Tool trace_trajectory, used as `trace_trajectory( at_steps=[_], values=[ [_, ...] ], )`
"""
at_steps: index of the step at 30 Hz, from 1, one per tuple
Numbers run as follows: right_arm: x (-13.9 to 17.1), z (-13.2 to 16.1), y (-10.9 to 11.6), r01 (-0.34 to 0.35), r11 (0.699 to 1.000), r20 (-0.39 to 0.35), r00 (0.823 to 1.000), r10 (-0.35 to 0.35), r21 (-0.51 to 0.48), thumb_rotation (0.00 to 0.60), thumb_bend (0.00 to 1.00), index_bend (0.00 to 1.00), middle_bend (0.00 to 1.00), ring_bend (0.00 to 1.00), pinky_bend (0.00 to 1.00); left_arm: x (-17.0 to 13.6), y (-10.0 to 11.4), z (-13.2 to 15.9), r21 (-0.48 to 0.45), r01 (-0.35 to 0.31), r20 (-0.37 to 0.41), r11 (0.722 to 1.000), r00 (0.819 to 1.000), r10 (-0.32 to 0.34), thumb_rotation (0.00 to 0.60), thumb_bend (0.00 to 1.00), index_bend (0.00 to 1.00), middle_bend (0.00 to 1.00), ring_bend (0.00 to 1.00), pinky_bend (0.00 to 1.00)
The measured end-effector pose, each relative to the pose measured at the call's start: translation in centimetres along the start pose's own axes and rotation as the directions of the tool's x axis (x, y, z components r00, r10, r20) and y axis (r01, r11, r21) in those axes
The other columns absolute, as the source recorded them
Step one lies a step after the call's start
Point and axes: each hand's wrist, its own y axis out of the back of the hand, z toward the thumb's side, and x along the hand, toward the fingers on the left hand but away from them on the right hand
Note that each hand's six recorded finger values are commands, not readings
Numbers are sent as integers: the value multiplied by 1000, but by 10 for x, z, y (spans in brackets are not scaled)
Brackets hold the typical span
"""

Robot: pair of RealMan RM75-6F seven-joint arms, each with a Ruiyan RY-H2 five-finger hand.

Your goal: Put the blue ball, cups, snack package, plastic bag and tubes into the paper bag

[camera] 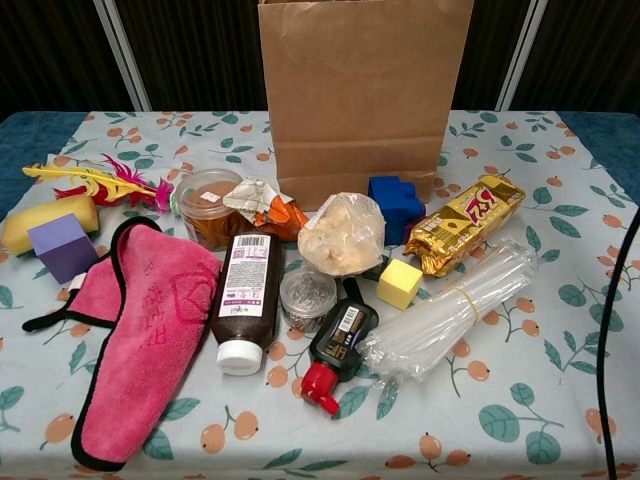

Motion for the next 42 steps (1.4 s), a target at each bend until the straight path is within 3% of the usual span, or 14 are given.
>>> trace_trajectory(
  at_steps=[5,10,18,24,28,31,37,40,42],
  values=[
    [-3,4,-30,-90,994,-3,996,90,-54,600,32,273,235,129,256,2,1,-3,0,-1,-6,1000,1000,1,600,173,336,360,284,340],
    [-5,6,-31,-103,990,-23,995,102,-96,600,0,178,171,61,192,3,0,-6,-6,1,-13,1000,1000,-1,600,173,336,360,284,340],
    [1,5,-9,-71,993,-52,996,66,-95,600,0,141,159,45,174,2,-3,-3,-15,6,-7,1000,1000,-6,600,173,336,360,284,340],
    [18,-7,38,48,998,-92,995,-50,-28,600,0,156,210,93,174,1,-5,1,-23,15,1,1000,1000,-15,600,174,336,360,284,340],
    [41,-34,61,70,995,-117,991,-62,72,600,0,188,215,97,174,0,-9,2,-32,20,-1,999,1000,-20,600,173,336,360,284,342],
    [65,-61,63,30,989,-130,991,-10,147,600,0,195,214,97,174,-1,-13,2,-35,27,-4,999,1000,-27,600,174,336,360,284,342],
    [109,-125,36,-127,945,-117,979,169,301,600,0,197,215,98,174,-4,-21,1,-34,41,-11,999,999,-41,600,173,336,360,284,342],
    [120,-153,20,-189,896,-116,960,255,403,600,0,207,222,98,174,-5,-22,1,-36,43,-9,998,999,-43,600,174,336,360,284,341],
    [123,-169,9,-210,847,-128,943,308,489,600,0,210,226,98,174,-6,-23,2,-43,49,-2,998,999,-50,600,173,336,360,284,340]
  ],
)
